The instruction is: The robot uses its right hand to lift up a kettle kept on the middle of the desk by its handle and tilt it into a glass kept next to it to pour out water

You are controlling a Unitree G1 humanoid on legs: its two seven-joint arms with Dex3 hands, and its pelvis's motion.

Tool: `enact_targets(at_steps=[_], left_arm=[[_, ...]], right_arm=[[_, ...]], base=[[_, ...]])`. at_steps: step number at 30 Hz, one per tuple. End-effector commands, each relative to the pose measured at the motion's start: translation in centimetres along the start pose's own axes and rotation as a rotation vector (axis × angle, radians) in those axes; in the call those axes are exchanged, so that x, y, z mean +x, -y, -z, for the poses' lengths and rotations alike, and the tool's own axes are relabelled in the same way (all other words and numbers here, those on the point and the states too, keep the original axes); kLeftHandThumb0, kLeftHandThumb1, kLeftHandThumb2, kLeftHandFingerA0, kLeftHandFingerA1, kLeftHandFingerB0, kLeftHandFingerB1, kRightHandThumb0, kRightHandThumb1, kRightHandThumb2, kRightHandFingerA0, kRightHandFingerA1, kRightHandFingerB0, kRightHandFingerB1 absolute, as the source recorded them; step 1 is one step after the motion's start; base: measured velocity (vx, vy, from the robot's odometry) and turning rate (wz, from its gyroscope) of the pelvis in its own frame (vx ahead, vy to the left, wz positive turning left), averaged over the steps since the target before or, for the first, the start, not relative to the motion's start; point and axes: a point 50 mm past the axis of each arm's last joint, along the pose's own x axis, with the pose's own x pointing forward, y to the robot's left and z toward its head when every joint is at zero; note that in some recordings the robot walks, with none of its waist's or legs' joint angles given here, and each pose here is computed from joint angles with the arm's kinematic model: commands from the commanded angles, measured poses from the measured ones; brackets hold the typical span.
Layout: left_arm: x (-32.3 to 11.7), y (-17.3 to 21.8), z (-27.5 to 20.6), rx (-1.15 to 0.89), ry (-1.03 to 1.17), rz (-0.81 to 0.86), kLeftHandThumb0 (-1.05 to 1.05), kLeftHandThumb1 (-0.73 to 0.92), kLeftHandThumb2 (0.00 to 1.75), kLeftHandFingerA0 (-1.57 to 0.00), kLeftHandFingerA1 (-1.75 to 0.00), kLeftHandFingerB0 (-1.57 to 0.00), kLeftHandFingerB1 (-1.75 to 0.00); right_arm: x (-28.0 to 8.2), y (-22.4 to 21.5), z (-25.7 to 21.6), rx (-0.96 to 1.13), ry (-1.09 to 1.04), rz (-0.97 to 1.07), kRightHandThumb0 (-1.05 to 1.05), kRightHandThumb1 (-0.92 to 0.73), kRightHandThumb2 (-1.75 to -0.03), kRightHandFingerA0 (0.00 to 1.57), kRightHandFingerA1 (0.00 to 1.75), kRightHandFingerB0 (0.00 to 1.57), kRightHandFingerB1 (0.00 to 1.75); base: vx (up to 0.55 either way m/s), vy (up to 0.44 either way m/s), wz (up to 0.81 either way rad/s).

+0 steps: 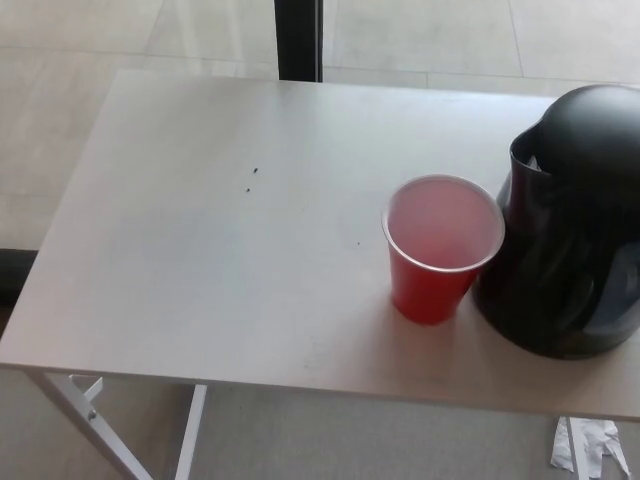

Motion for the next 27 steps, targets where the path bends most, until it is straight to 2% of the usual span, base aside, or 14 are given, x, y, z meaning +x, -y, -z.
enact_targets(at_steps=[1,2,8,10,11,13,14,17,21,22,23,24,26,27], left_arm=[[0.0,-2.4,-1.6,-0.160,0.070,0.012,-0.29,-0.28,0.73,-0.67,-0.73,-0.60,-0.88],[0.0,-2.4,-1.6,-0.173,0.068,0.015,-0.29,-0.30,0.71,-0.66,-0.73,-0.56,-0.87],[0.2,-2.3,-1.6,-0.255,0.047,0.036,-0.27,-0.31,0.71,-0.57,-0.71,-0.60,-0.89],[0.3,-2.3,-1.7,-0.236,0.040,0.033,-0.28,-0.31,0.71,-0.56,-0.70,-0.62,-0.90],[0.2,-2.4,-1.7,-0.176,0.053,0.040,-0.31,-0.27,0.74,-0.55,-0.71,-0.63,-0.90],[0.2,-2.4,-1.7,-0.176,0.053,0.041,-0.31,-0.27,0.74,-0.55,-0.71,-0.63,-0.90],[0.2,-2.5,-1.6,-0.174,0.051,0.035,-1.05,0.34,0.83,-0.61,-0.66,-0.55,-1.04],[0.3,-2.3,-1.6,-0.229,0.037,0.020,-1.05,0.23,1.16,-0.45,-0.44,-0.16,-1.34],[0.3,-2.2,-1.6,-0.229,0.043,0.039,-1.01,0.18,1.12,-0.40,-0.50,-0.12,-1.37],[0.3,-2.2,-1.5,-0.199,0.043,0.044,-1.05,0.25,1.03,-0.54,-0.53,-0.36,-1.09],[0.3,-2.1,-1.5,-0.216,0.050,0.050,-1.05,0.17,1.07,-0.41,-0.47,-0.16,-1.24],[0.3,-2.0,-1.5,-0.196,0.050,0.047,-0.34,-0.26,0.74,-0.51,-0.68,-0.46,-0.86],[0.3,-2.1,-1.5,-0.183,0.048,0.044,-0.34,-0.26,0.74,-0.51,-0.68,-0.46,-0.86],[0.2,-2.2,-1.4,-0.180,0.053,0.046,-1.05,0.25,1.08,-0.58,-0.53,-0.13,-1.24]], right_arm=[[0.3,3.3,-2.0,0.333,0.034,0.108,-0.52,-0.54,-0.56,0.71,0.98,0.37,0.46],[0.2,3.5,-1.9,0.351,0.019,0.115,-0.60,-0.44,-0.82,0.41,0.60,0.26,0.52],[0.1,5.4,-1.1,0.452,-0.095,0.207,-0.66,-0.52,-0.87,0.36,0.67,0.15,0.53],[0.4,6.0,-1.9,0.577,-0.129,0.269,-0.66,-0.62,-0.60,0.56,0.76,0.12,0.54],[0.5,6.6,-2.7,0.635,-0.117,0.315,-0.56,-0.48,-0.95,0.64,0.80,0.02,0.53],[0.5,6.6,-2.7,0.639,-0.120,0.316,-0.56,-0.48,-0.95,0.64,0.80,0.02,0.53],[0.6,7.2,-4.0,0.753,-0.043,0.333,-0.67,-0.53,-0.86,0.32,0.68,0.02,0.49],[0.5,7.7,-8.1,0.686,0.125,0.169,-0.74,-0.50,-0.85,0.16,0.59,0.10,0.52],[0.3,6.9,-11.4,0.563,0.239,0.019,-0.78,-0.61,-0.59,0.11,0.55,0.11,0.45],[-0.1,5.8,-13.9,0.467,0.312,-0.057,-0.86,-0.55,-0.60,0.10,0.54,0.17,0.47],[-0.5,4.9,-15.9,0.435,0.371,-0.129,-0.83,-0.50,-0.55,0.48,0.57,0.26,0.48],[-0.7,4.0,-17.3,0.399,0.412,-0.183,-0.86,-0.48,-0.56,0.72,0.72,0.29,0.51],[-0.8,3.8,-17.5,0.386,0.417,-0.197,-0.86,-0.48,-0.56,0.72,0.72,0.29,0.51],[-1.0,2.4,-19.1,0.287,0.470,-0.276,-0.95,-0.47,-0.82,0.47,0.53,0.20,0.48]], base=[[0.00,0.000,0.00],[0.00,0.000,0.00],[0.00,0.000,0.00],[0.00,0.000,0.00],[0.00,0.000,0.00],[0.00,0.000,0.00],[0.00,0.000,0.00],[0.00,0.000,0.00],[0.00,0.000,0.00],[0.00,0.000,0.00],[0.00,0.000,0.00],[0.00,0.000,0.00],[0.00,0.000,0.00],[0.00,0.000,0.00]])
